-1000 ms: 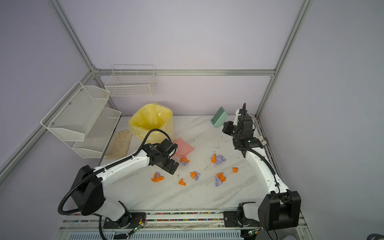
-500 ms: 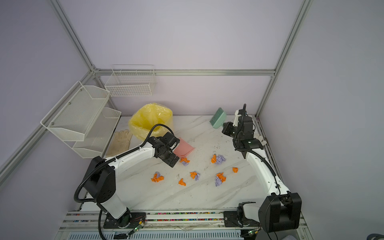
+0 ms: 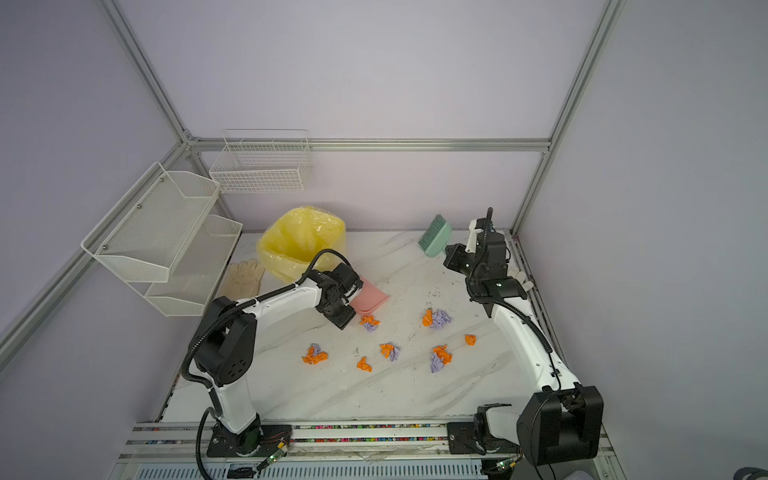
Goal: Sweep away the paper scraps from the table
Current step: 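Lower the left gripper over the pink dustpan handle while the right holds the brush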
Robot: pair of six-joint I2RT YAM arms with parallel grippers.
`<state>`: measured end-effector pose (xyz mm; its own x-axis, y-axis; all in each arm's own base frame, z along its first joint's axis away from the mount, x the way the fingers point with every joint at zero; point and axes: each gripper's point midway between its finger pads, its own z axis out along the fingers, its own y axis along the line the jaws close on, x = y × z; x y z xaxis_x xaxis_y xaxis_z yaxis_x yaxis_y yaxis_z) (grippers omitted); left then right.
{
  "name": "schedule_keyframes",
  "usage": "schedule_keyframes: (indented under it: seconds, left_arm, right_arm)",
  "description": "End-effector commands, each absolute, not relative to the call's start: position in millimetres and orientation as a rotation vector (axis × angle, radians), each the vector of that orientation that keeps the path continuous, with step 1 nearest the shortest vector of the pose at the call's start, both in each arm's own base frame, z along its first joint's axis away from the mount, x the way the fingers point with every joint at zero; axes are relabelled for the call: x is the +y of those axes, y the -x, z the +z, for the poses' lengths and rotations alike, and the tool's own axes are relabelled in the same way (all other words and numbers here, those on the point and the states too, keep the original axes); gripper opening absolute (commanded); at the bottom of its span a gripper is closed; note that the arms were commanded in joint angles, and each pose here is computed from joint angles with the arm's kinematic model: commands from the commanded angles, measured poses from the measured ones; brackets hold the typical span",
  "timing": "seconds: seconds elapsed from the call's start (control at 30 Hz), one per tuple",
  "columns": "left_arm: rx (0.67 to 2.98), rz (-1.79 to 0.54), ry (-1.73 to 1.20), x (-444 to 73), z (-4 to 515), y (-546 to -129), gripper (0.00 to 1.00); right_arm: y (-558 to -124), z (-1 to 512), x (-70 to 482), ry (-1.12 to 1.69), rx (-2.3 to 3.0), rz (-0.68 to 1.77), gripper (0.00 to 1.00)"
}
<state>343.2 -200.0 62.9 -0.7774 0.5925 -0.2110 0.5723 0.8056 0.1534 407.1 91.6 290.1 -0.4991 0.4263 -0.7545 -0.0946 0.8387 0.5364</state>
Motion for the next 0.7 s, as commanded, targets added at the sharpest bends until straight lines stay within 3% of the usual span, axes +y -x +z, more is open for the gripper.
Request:
schedule_keyframes:
  seconds: [0.0,0.4,0.67]
  left_arm:
    - [2.651,0.057,-0.896,-218,90,-367,0.60]
    - [2.700,0.115,-0.915,-208,70,-360,0.57]
    - [2.706,0.122,-0.919,-209,70,-361,0.37]
  right_arm:
    - [-407,302,91,-0.210,1.953,0.645,0.00]
    - [-405,305,93,-0.200,1.942,0.653,0.00]
    - [-405,304,93,-0.195,1.943,0.652,0.00]
